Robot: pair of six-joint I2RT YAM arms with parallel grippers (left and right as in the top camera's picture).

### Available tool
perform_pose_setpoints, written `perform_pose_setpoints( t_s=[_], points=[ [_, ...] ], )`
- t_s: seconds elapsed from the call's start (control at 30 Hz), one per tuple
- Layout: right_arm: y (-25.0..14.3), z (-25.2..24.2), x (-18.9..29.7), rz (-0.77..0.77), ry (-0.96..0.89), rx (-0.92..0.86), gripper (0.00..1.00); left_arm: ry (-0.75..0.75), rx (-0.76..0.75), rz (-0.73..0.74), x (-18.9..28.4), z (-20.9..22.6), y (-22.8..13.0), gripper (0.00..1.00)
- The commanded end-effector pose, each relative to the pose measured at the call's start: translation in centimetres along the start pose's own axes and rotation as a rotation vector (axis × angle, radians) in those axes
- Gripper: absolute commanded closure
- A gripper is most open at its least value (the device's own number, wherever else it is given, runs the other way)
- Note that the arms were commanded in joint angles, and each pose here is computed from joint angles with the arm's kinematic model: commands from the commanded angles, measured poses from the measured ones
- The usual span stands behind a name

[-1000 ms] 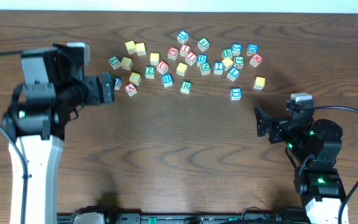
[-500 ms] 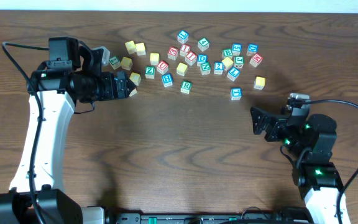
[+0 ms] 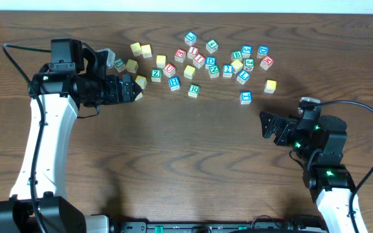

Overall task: Spell out CORL
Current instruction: 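Lower the left gripper onto the yellow C block and close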

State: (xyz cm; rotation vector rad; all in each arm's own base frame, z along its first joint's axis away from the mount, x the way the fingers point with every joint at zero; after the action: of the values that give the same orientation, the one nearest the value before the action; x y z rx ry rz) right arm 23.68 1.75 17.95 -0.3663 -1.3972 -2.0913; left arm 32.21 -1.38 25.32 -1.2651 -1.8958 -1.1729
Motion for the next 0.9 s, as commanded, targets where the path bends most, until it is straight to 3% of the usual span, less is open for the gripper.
perform_pose_setpoints(
  t_s=[0.0,0.4,0.63,0.67,0.73,0.87],
  points=[
    [0.6,0.1,0.2,-0.017,0.003,-0.009,0.01,-0.012,0.004,-0.009,0.4,-0.2,0.2,0.02],
    [0.6,0.1,0.2,-0.017,0.003,-0.010,0.01,0.022,0.004,-0.014,0.4,0.1,0.3,0.02],
    [0.6,0.1,0.2,-0.017,0.003,-0.021,0.01,0.115,0.016,-0.024,0.4,0.8,0.3,0.02],
    [0.6,0.1,0.2,-0.017,0.003,-0.034,0.01,0.180,0.067,-0.034,0.5,1.4,0.4,0.02],
    [0.6,0.1,0.2,-0.016,0.005,-0.047,0.01,0.482,0.399,-0.113,1.4,4.0,-0.1,0.02],
    [0.6,0.1,0.2,-0.015,0.012,-0.046,0.01,0.466,0.397,-0.128,1.6,4.4,0.2,0.02]
  ],
)
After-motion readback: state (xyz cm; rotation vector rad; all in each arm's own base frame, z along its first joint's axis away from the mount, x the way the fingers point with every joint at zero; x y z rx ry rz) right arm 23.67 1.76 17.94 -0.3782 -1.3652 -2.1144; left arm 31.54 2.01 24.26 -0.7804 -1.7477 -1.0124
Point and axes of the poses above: each gripper's point midway between its finger pads, its own x axis back along the fingers, its own z axis along the line the jaws close on, y = z × x, the point moved 9 cm from there along x, back along the fingers, and after that the axes turned 4 degrees about x, right-handed, at the moved point
